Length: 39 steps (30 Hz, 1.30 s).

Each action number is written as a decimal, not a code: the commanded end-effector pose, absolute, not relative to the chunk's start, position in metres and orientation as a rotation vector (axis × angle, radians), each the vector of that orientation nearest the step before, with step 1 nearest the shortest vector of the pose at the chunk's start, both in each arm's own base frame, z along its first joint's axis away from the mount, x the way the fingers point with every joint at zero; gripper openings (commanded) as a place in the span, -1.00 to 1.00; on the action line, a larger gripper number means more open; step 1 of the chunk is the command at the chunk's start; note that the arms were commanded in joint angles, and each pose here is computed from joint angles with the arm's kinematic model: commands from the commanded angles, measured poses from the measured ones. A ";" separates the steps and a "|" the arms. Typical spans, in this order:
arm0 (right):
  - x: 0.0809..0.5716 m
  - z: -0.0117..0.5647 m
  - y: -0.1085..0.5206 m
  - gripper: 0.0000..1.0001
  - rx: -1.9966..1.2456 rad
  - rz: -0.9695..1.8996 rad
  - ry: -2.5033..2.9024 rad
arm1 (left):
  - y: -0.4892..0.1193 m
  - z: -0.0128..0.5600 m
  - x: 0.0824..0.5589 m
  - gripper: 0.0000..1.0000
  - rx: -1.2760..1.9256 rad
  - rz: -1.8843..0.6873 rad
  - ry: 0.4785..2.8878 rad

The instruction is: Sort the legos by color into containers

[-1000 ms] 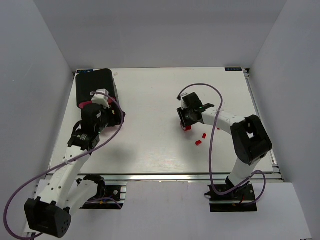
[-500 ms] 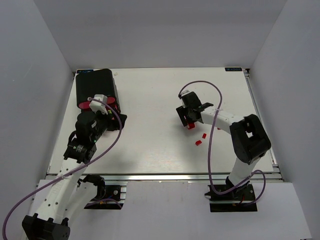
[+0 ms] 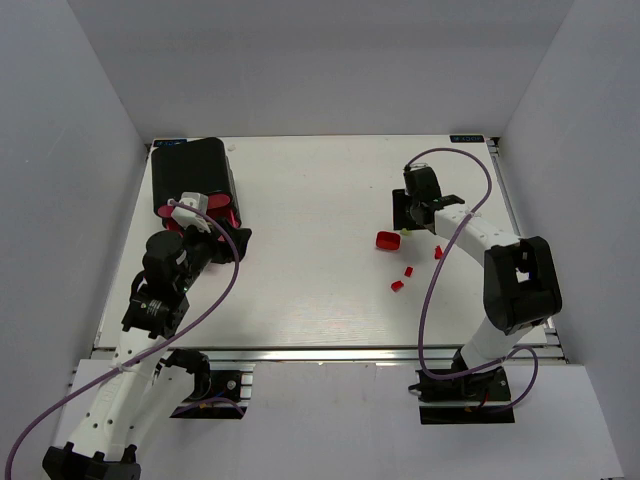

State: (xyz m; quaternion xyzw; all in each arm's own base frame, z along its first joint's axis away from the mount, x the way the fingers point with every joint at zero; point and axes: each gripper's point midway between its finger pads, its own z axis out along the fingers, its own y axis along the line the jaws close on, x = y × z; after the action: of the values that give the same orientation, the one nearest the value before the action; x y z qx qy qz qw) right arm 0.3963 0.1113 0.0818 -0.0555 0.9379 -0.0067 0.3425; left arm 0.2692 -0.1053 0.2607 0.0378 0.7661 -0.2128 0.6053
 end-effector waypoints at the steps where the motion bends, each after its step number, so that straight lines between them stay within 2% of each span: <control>1: 0.406 0.080 0.114 0.27 -0.064 0.033 2.438 | -0.109 0.262 0.267 0.55 0.117 -0.506 1.756; 7: 0.411 0.057 0.114 0.30 -0.027 0.005 2.476 | -0.109 0.263 0.266 0.55 0.119 -0.509 1.753; 16: 0.444 0.045 0.104 0.29 0.044 -0.076 2.460 | -0.109 0.265 0.265 0.55 0.118 -0.506 1.743; 21: 0.443 0.036 0.100 0.18 0.045 -0.091 2.461 | -0.109 0.265 0.265 0.55 0.119 -0.506 1.741; 24: 0.444 0.036 0.102 -0.01 0.038 -0.068 2.458 | -0.109 0.265 0.265 0.56 0.120 -0.505 1.743; 25: 0.446 0.035 0.100 -0.17 0.048 -0.068 2.461 | -0.109 0.265 0.265 0.56 0.119 -0.506 1.742; 27: 0.444 0.037 0.103 -0.33 0.037 -0.042 2.469 | -0.108 0.264 0.265 0.56 0.117 -0.507 1.745; 28: 0.445 0.043 0.104 -0.51 0.033 -0.031 2.454 | -0.108 0.266 0.264 0.56 0.114 -0.506 1.740; 30: 0.448 0.053 0.107 -0.66 -0.020 -0.009 2.409 | -0.108 0.268 0.263 0.56 0.114 -0.507 1.730; 32: 0.448 0.082 0.125 -0.93 -0.130 0.110 2.324 | -0.108 0.272 0.260 0.57 0.122 -0.514 1.706; 34: 0.444 0.118 0.155 -0.96 -0.429 0.261 2.194 | -0.108 0.277 0.257 0.61 0.132 -0.514 1.677; 35: 0.427 0.133 0.190 -0.95 -0.634 0.491 2.119 | -0.107 0.282 0.254 0.63 0.138 -0.516 1.652; 39: 0.405 0.188 0.251 -1.00 -1.038 0.655 1.829 | -0.098 0.297 0.245 0.65 0.114 -0.489 1.558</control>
State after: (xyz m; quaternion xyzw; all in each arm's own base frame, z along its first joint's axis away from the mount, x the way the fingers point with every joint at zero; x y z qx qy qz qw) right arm 0.4183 0.1807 0.1119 -0.2363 0.8784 0.1627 0.3822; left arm 0.2509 -0.1018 0.2777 0.0492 0.7280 -0.2208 0.6472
